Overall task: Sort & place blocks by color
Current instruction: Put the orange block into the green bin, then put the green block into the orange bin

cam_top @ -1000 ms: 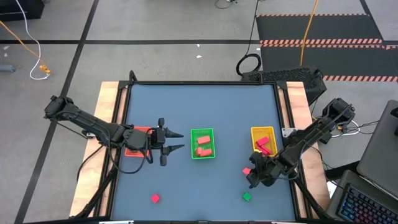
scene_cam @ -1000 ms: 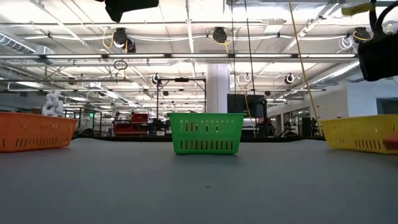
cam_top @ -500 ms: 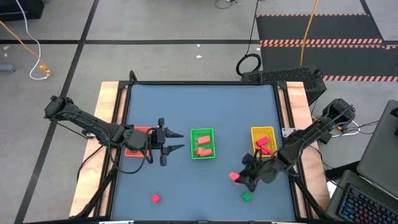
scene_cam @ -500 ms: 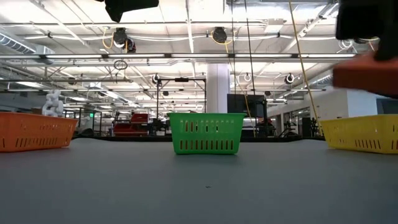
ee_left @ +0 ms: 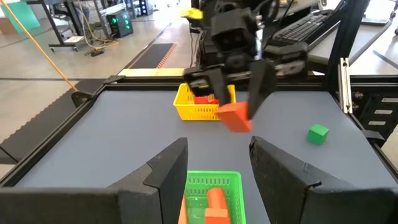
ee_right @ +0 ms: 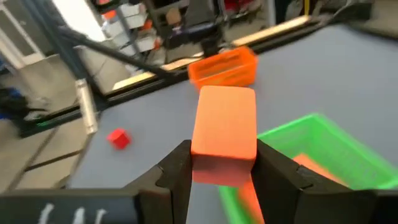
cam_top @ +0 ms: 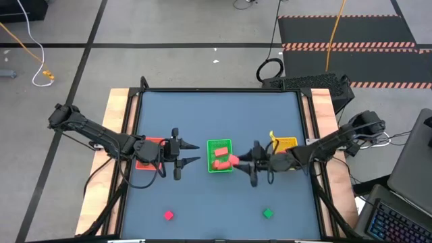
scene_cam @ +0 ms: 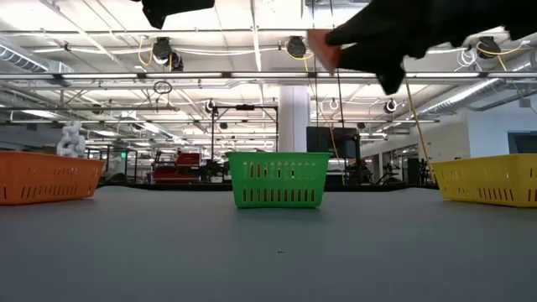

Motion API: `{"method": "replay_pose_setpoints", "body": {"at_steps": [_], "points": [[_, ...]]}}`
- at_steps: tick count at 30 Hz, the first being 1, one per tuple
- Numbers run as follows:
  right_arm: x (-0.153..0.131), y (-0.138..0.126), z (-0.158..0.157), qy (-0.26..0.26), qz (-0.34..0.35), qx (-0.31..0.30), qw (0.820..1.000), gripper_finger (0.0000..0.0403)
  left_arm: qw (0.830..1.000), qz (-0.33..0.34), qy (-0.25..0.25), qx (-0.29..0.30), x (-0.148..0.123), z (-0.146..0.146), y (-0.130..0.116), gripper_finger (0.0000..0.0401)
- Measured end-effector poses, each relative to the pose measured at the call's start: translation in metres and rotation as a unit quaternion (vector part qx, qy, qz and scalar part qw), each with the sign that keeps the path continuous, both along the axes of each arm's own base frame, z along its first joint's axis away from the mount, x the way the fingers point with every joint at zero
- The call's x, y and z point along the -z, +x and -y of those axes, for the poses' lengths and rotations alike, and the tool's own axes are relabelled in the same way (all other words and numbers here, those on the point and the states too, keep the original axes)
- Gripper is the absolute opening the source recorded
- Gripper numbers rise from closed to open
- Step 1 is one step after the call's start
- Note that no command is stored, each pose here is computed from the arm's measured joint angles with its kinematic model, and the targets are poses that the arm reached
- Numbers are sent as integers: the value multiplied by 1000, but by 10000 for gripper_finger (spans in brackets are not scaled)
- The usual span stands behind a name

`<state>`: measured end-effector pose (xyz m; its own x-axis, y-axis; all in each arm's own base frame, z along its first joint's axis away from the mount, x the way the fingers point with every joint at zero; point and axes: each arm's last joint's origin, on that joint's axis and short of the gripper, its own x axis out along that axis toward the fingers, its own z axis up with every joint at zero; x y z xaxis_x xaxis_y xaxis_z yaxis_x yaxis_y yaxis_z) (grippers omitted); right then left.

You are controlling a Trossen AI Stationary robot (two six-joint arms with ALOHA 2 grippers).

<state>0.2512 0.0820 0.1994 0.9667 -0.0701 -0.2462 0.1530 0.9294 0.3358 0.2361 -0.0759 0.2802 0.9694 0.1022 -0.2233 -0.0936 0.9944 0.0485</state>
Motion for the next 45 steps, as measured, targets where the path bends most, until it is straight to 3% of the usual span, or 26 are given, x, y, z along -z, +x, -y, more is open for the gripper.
{"method": "replay_pose_setpoints", "body": {"at_steps": [8, 18, 23, 29, 36, 45], "points": [[20, 25, 24, -14, 14, -4, 1000, 130, 1000, 0, 0, 0, 0, 0, 0, 175], [48, 42, 26, -27, -34, -4, 999, 134, 1000, -3, 0, -1, 1, 0, 0, 175], [53, 43, 24, -34, -44, -46, 997, 170, 1000, -5, -3, -2, 1, 0, 0, 175], [53, 43, 24, -41, -44, -48, 997, 227, 999, -15, -36, -2, 4, 2, -2, 175], [53, 43, 24, -66, -45, -56, 995, 276, 994, -86, -72, 10, 6, 17, -11, 175], [42, 45, 21, -69, 7, -83, 994, 283, 968, -207, -141, 7, -23, 59, -11, 175]]}}
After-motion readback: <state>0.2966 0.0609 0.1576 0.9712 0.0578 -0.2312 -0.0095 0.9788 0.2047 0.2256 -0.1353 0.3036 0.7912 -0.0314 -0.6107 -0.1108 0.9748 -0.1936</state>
